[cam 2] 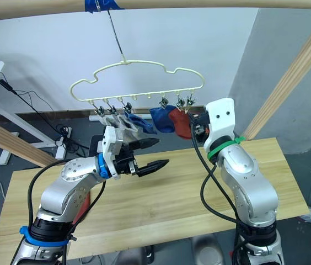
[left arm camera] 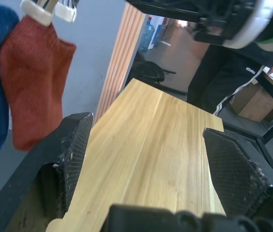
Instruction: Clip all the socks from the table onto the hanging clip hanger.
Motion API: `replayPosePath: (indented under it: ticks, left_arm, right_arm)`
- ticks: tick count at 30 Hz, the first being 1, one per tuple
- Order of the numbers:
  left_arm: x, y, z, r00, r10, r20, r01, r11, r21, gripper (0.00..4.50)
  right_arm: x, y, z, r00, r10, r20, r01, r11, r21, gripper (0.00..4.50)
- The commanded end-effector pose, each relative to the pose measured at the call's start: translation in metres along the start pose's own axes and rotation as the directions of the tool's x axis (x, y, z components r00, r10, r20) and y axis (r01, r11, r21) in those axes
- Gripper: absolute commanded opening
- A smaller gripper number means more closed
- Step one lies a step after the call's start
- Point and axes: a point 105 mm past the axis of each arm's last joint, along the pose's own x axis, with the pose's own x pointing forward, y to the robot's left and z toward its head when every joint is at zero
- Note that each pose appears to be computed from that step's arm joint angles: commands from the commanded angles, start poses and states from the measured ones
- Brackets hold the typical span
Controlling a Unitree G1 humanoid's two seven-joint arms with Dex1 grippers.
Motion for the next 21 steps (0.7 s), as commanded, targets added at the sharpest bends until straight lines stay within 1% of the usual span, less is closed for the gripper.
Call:
replayPosePath:
  ticks: [1, 5, 9, 11, 16, 21]
  left_arm:
    - [-0.001, -0.002, 0.02, 0.999, -0.019, 0.049, 0.017, 0.999, 0.044, 4.06]
    - [-0.001, -0.004, 0.032, 0.995, -0.053, 0.083, 0.05, 0.998, 0.037, 4.06]
    - [-0.007, 0.0, 0.052, 0.991, -0.055, 0.124, 0.052, 0.998, 0.025, 4.06]
    - [-0.011, 0.004, 0.059, 0.99, -0.044, 0.133, 0.038, 0.998, 0.042, 4.06]
    - [-0.015, 0.01, 0.072, 0.989, -0.007, 0.151, -0.002, 0.998, 0.064, 4.06]
    - [-0.013, 0.009, 0.075, 0.989, -0.013, 0.147, 0.002, 0.997, 0.073, 4.06]
  right_arm:
    - [0.004, 0.001, 0.013, 0.998, -0.014, 0.065, 0.015, 1.0, -0.017, 2.51]
    - [0.01, 0.002, 0.012, 0.998, -0.01, 0.061, 0.011, 1.0, -0.021, 2.51]
    - [0.016, 0.0, 0.01, 0.998, -0.017, 0.062, 0.018, 1.0, -0.022, 2.51]
    - [0.018, -0.002, 0.01, 0.997, -0.024, 0.067, 0.026, 0.999, -0.024, 2.51]
    - [0.02, -0.005, 0.012, 0.995, -0.047, 0.083, 0.049, 0.999, -0.019, 2.51]
    - [0.021, -0.009, 0.013, 0.993, -0.078, 0.093, 0.079, 0.997, -0.004, 2.51]
